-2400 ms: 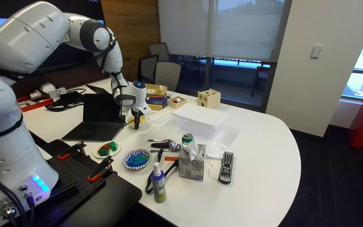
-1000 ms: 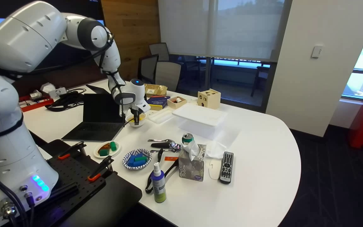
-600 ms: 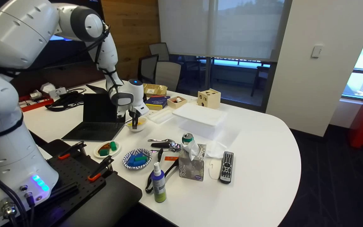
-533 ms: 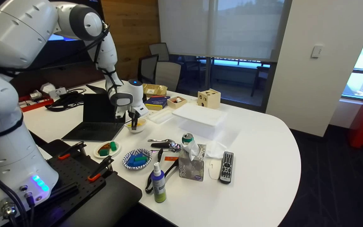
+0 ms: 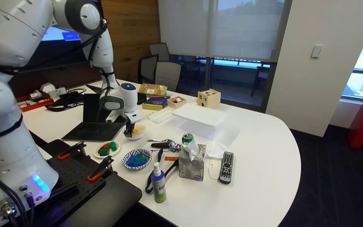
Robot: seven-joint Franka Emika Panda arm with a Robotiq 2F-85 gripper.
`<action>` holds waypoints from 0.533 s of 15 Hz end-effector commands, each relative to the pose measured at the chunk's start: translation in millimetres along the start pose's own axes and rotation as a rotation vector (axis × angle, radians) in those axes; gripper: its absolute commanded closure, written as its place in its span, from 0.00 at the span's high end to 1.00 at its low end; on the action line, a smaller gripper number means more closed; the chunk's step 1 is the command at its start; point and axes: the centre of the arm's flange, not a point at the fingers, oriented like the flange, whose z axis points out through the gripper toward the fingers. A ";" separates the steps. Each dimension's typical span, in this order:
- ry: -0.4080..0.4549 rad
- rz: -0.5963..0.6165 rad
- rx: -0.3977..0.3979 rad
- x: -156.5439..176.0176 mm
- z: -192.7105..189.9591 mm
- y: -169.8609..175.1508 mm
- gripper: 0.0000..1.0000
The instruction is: Use the silver spoon to stir the contents in the white bowl.
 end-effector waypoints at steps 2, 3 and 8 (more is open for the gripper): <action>0.023 0.107 0.029 -2.0 -8.1 47.8 0.02; 0.027 0.131 0.029 -1.9 -9.2 54.9 0.02; 0.029 0.222 0.033 2.6 -15.5 82.5 0.02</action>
